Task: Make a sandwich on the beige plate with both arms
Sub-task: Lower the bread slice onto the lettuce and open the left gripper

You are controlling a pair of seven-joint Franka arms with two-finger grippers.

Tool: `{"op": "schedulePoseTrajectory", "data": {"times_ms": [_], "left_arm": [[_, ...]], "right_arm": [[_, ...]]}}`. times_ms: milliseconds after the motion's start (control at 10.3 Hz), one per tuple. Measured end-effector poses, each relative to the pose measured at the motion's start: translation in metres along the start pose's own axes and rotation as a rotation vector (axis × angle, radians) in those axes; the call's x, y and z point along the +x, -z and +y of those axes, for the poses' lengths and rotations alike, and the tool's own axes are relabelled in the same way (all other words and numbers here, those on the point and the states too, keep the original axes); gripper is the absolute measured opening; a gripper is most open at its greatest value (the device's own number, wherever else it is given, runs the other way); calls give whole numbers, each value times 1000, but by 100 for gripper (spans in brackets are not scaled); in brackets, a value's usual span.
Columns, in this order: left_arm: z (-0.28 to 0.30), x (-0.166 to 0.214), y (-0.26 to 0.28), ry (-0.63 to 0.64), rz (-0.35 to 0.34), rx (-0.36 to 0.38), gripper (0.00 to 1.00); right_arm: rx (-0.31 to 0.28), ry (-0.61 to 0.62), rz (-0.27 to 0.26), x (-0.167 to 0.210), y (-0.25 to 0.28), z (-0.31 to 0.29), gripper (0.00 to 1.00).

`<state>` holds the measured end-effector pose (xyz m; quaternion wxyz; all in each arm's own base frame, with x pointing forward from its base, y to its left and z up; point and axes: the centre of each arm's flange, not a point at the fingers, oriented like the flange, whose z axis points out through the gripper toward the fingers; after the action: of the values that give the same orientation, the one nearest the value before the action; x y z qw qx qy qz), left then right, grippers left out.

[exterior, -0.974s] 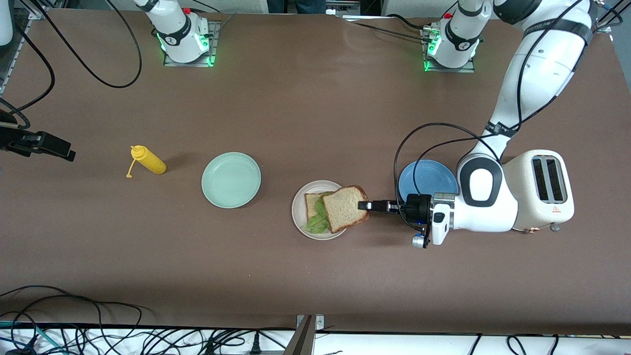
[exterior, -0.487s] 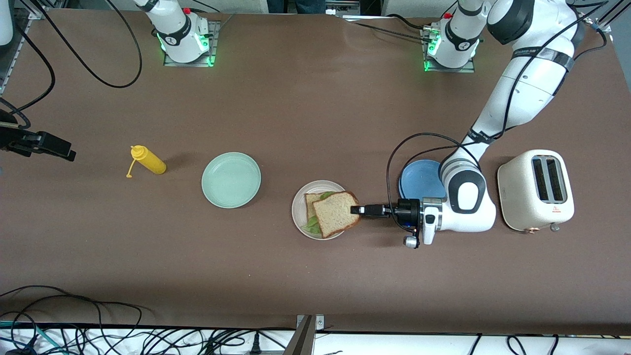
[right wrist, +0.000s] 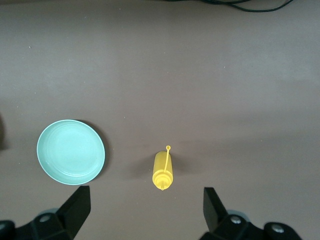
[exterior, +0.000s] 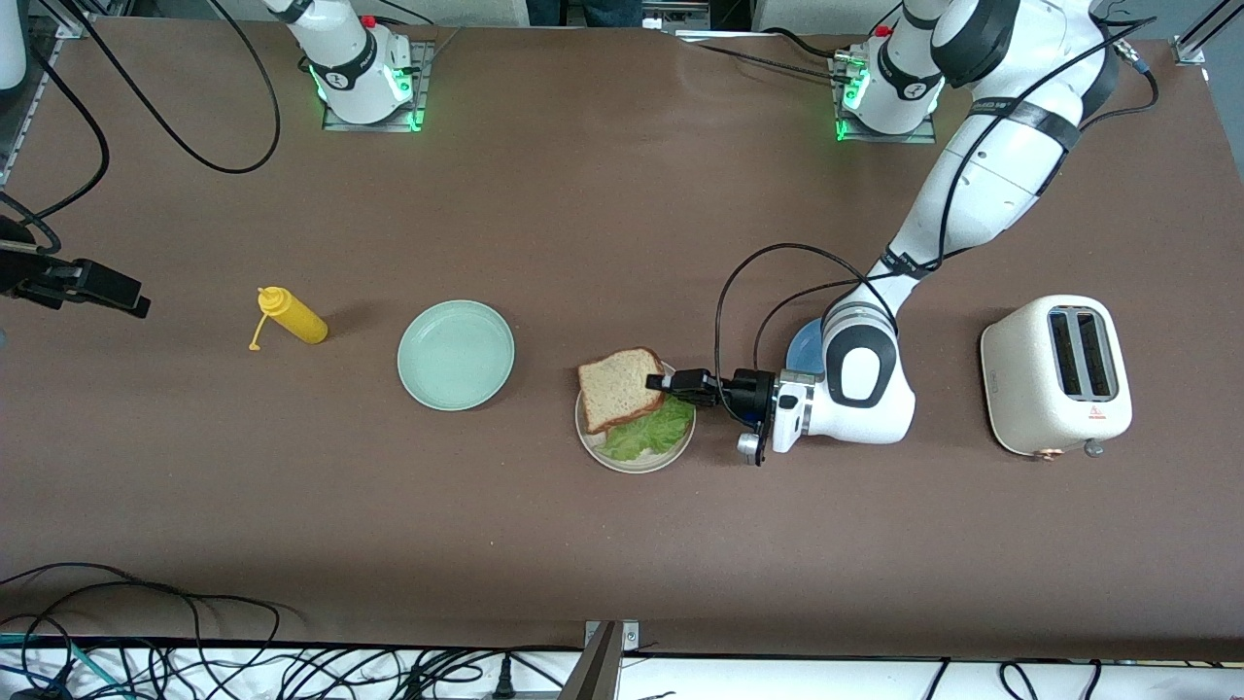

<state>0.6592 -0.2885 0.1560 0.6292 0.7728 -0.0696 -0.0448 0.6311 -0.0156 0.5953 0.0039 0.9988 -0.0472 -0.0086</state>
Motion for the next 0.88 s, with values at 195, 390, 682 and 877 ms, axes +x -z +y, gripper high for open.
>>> {"op": "schedulePoseTrajectory", "data": {"times_ms": [195,390,682,877], "left_arm": [[-15,0,10,-28,11,13,9],[-17,-1,10,-52,10,16,18],[-19,-1,12,-81,4,27,59],[-17,-1,15,-89,-47,85,86]], "right_arm": [[1,0,0,0,0,0,100],[1,0,0,0,0,0,100],[1,0,0,0,0,0,100],[1,0,0,0,0,0,100]]}}
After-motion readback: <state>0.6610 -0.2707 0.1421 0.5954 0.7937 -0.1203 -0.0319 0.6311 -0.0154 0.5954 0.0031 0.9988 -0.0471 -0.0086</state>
